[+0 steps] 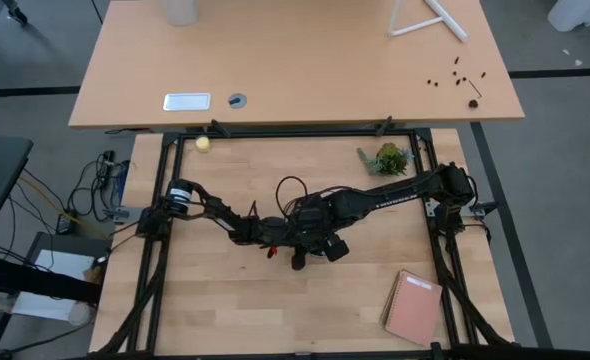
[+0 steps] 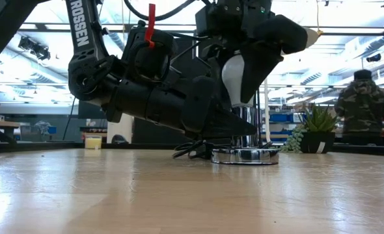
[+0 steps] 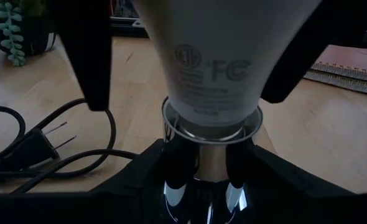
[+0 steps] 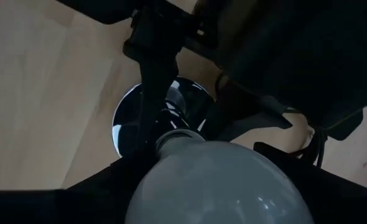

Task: Screw lightbulb
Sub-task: Insert the white lightbulb into the lamp

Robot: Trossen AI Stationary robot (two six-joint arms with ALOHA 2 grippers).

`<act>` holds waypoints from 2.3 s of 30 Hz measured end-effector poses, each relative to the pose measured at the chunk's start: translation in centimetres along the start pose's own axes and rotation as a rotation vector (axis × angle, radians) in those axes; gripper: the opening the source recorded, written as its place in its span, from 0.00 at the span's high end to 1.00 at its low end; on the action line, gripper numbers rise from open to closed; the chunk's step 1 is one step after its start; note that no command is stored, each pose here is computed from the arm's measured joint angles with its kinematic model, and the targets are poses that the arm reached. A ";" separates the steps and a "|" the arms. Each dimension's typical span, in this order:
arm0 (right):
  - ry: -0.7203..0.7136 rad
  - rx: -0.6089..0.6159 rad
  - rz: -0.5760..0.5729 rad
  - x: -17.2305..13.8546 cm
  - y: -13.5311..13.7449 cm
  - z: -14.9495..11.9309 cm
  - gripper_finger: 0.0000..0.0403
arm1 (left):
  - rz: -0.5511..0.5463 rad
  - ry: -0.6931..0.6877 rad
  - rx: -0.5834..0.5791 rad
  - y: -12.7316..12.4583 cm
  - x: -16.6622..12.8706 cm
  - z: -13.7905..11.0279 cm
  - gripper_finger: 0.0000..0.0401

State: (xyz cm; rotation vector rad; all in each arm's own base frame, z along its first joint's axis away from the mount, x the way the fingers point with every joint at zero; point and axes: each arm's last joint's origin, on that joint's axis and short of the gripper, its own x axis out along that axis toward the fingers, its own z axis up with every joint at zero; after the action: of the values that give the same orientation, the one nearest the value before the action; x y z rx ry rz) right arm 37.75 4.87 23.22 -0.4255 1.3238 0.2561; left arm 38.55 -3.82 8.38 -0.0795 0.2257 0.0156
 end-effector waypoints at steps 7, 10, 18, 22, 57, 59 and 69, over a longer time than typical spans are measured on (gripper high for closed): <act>0.006 0.036 0.030 0.0 0.2 -0.1 0.33 | -0.001 0.001 0.000 0.0 0.0 0.0 0.52; 0.006 0.067 0.053 0.0 0.3 -0.1 0.33 | -0.001 0.001 0.000 0.0 0.0 0.0 0.52; 0.007 0.149 0.071 0.0 0.6 0.0 0.33 | -0.001 0.002 0.001 0.0 0.0 0.0 0.52; 0.007 0.216 0.077 0.0 0.7 0.0 0.33 | -0.001 0.002 0.000 0.0 0.0 0.0 0.52; -0.005 0.936 0.040 0.1 -0.7 -0.1 0.21 | 0.025 0.000 -0.008 0.1 0.0 0.0 0.52; -0.007 0.889 0.055 0.1 -0.7 -0.1 0.16 | 0.025 0.001 -0.007 0.1 0.0 0.0 0.52; -0.008 0.718 0.025 -2.4 -0.9 0.5 0.03 | 0.025 0.008 -0.004 0.1 0.0 -0.1 0.52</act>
State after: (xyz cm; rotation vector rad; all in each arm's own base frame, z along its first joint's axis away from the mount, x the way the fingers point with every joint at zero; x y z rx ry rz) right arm 38.01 4.47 25.73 0.1987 1.3178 -0.2013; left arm 38.53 -3.73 8.29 -0.0813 0.2348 0.0404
